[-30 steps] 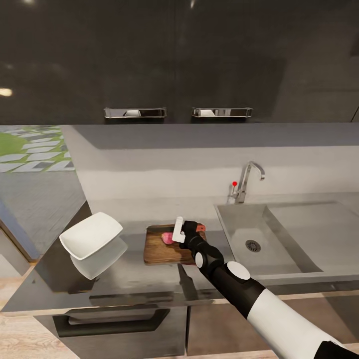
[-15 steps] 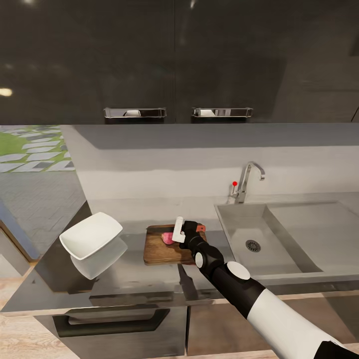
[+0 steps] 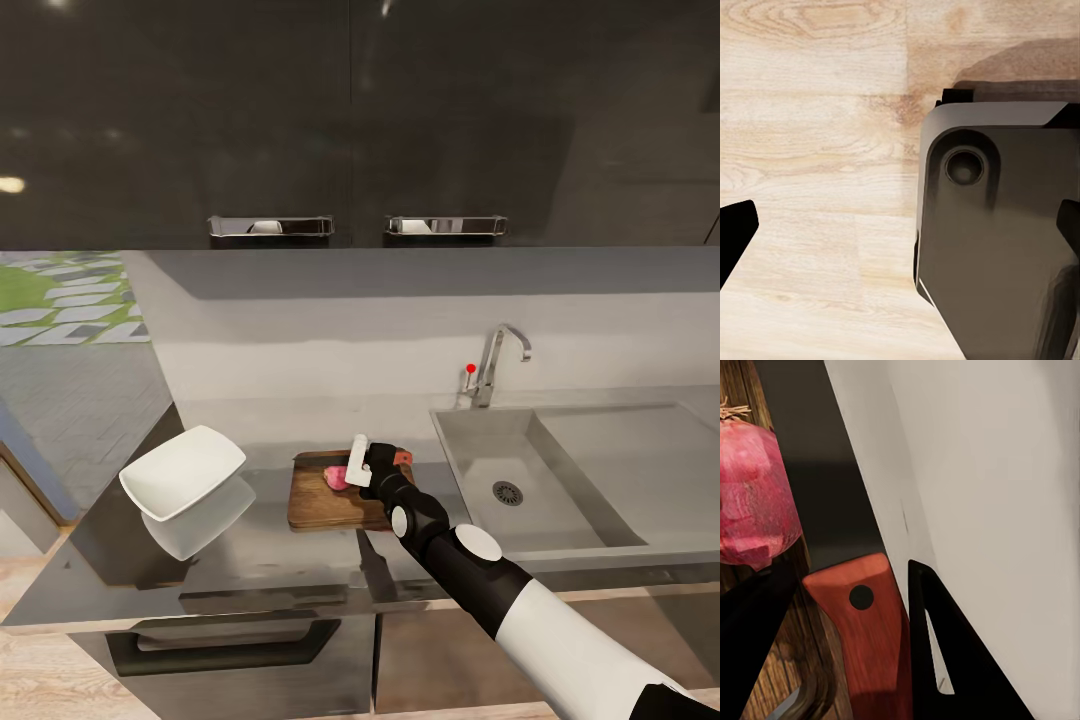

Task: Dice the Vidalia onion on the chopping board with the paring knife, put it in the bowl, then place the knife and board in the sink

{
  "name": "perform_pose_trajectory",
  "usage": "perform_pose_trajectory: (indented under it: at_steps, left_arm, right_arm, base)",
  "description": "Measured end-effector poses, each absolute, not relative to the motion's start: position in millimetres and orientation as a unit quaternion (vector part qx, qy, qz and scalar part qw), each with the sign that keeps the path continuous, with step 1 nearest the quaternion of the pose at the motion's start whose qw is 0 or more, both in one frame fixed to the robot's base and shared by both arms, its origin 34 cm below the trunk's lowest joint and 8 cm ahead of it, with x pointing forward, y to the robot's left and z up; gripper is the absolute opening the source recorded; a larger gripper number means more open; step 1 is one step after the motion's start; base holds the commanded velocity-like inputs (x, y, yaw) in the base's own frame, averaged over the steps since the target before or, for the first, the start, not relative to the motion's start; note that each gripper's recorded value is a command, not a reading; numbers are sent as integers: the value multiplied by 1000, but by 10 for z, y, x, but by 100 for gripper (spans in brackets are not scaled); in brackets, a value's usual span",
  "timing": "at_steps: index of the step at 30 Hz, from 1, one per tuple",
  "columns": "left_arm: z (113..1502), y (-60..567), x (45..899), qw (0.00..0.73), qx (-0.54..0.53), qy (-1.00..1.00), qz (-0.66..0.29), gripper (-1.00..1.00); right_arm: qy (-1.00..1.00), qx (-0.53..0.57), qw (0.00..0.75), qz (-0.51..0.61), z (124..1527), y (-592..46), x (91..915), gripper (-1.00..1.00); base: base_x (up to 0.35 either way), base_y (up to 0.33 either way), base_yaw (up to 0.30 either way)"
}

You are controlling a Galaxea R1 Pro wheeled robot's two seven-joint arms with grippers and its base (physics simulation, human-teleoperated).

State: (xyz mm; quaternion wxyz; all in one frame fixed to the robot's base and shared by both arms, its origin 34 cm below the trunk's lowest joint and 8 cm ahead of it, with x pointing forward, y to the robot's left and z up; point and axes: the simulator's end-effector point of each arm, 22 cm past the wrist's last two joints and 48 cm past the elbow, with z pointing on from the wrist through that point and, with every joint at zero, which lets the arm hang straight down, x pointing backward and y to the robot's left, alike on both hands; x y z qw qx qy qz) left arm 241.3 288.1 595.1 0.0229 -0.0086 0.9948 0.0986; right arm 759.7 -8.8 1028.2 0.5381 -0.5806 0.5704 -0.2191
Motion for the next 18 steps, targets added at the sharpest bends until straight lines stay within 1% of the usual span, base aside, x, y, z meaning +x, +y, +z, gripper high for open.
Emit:
perform_pose_trajectory:
  at_steps: [18]
  left_arm:
    - [5939, 2881, 2374, 18, -8, 995, 99, 100]
  right_arm:
    - [573, -582, 535, -216, 10214, -89, 7601, -100]
  base:
    - [0, 0, 0]
